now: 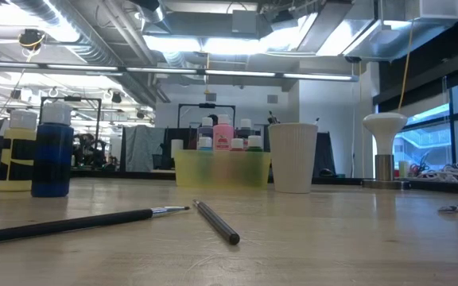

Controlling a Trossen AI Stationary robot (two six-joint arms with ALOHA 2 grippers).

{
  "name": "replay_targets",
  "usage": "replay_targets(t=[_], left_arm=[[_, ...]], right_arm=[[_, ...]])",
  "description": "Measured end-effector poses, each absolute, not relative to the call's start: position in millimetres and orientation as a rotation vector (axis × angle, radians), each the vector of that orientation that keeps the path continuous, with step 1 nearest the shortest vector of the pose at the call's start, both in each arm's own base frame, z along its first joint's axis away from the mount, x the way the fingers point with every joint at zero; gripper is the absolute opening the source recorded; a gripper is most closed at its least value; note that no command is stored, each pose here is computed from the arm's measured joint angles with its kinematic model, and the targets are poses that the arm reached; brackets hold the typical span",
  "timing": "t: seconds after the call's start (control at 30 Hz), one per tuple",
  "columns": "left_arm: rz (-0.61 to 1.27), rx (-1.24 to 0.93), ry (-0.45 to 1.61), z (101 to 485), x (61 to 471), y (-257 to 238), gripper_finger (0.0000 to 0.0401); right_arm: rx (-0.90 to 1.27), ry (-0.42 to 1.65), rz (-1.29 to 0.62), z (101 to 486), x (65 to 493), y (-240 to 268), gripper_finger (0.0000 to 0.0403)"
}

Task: Pick & Place Paint Supplies
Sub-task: Put the small light pink paint bottle into the yellow bin

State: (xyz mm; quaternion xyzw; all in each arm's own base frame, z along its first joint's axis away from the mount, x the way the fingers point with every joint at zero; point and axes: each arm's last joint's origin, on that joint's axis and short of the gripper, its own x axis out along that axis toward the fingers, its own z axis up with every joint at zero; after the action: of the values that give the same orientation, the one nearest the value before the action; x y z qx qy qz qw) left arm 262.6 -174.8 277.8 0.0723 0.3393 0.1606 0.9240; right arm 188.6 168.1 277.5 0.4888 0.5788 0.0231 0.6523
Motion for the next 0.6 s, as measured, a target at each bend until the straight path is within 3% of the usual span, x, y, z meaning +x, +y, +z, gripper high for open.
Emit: replay_targets(t=[0.17,0.37,0.6], left_arm=[[0.329,0.149,0.696,277.8,262.6,-174.8,0.0143],[0.331,0.156,0.703,277.3,262.0,-174.3,0.0143],[0.339,0.166,0.719,276.2,260.5,-173.1,0.0143]], right_arm=[[1.08,1.475,-0.276,265.0,168.6,154.2,0.0391],[0.991,1.513,-0.684,285.8,143.5,136.8,0.0391],[0.898,1.295,-0.618,292.3,140.9,146.1,0.0391]])
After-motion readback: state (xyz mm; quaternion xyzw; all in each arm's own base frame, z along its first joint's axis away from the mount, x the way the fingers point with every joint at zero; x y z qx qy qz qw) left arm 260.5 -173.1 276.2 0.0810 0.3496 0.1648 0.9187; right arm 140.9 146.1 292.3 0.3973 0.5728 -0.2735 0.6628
